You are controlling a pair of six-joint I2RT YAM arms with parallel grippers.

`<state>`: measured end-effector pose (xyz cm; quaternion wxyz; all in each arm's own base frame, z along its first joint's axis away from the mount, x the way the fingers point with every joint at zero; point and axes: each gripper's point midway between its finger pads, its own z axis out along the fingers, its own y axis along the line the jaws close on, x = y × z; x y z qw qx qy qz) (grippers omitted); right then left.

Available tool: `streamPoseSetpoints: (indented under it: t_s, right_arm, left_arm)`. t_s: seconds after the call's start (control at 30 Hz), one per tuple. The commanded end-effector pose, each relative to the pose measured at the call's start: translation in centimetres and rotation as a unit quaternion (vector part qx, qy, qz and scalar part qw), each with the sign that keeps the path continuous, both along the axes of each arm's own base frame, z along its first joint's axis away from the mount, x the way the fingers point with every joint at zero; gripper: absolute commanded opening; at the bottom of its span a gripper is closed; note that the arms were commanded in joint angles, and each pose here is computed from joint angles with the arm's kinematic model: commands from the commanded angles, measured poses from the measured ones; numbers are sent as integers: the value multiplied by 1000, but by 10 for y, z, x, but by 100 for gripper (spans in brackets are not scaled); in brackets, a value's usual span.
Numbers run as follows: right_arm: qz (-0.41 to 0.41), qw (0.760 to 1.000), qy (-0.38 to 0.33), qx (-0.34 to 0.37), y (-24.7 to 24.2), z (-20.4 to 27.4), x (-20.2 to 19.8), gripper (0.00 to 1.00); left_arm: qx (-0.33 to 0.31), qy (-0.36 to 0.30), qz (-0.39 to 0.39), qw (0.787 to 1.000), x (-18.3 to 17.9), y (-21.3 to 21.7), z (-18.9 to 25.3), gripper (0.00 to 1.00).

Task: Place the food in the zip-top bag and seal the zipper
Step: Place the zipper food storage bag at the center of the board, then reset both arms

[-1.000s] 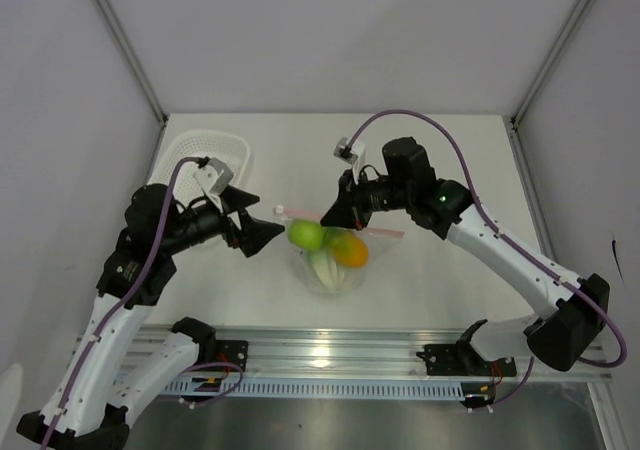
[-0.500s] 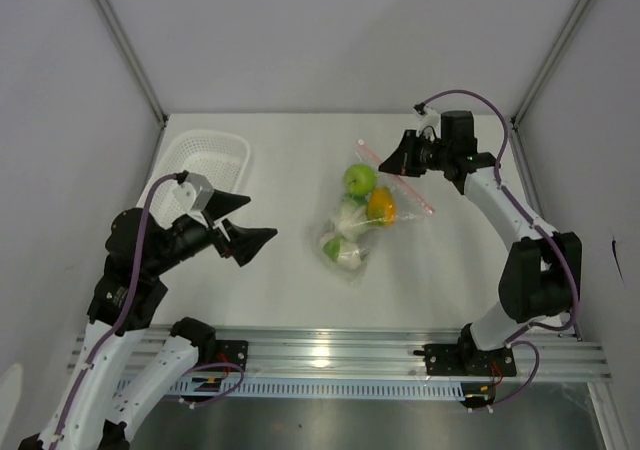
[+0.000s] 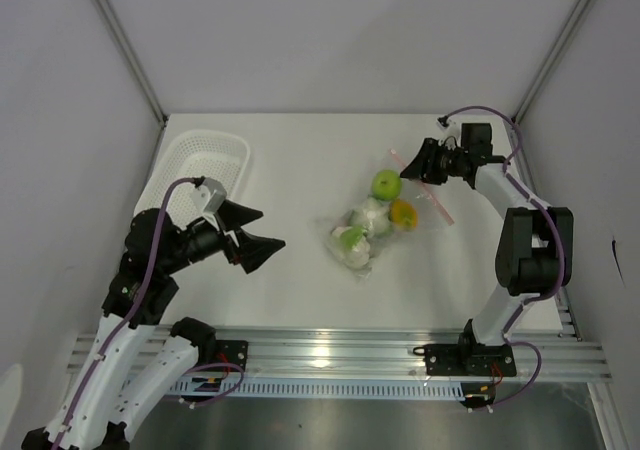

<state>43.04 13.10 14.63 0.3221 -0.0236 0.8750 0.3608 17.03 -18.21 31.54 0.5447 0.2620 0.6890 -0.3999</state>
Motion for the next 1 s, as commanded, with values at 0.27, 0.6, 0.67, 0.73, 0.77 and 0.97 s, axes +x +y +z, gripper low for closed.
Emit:
streamPoseSetpoints:
  t_s: [0.27, 0.6, 0.67, 0.73, 0.77, 0.97]
  right_arm:
    - [-99, 982, -85, -135, -21, 80, 15, 99]
    - [-210, 957, -18, -200, -28, 93, -85, 99]
    - [-227, 949, -1, -219, -28, 83, -115, 99]
    - [-215, 952, 10, -218, -12, 75, -145, 99]
    - [-219, 947, 18, -235, -14, 68, -157, 99]
    - [-194, 961, -6, -198, 5, 61, -213, 100]
  left_arm:
    - [-31, 58, -14, 998, 6, -11, -4, 100]
    - [-60, 99, -17, 993, 5, -16, -13, 100]
    - [-66, 106, -16, 992, 4, -16, -16, 99]
    - [-77, 112, -17, 991, 1, -17, -14, 99]
    - [-80, 119, -18, 990, 1, -17, -18, 100]
    - [-124, 150, -42, 980, -14, -22, -34, 100]
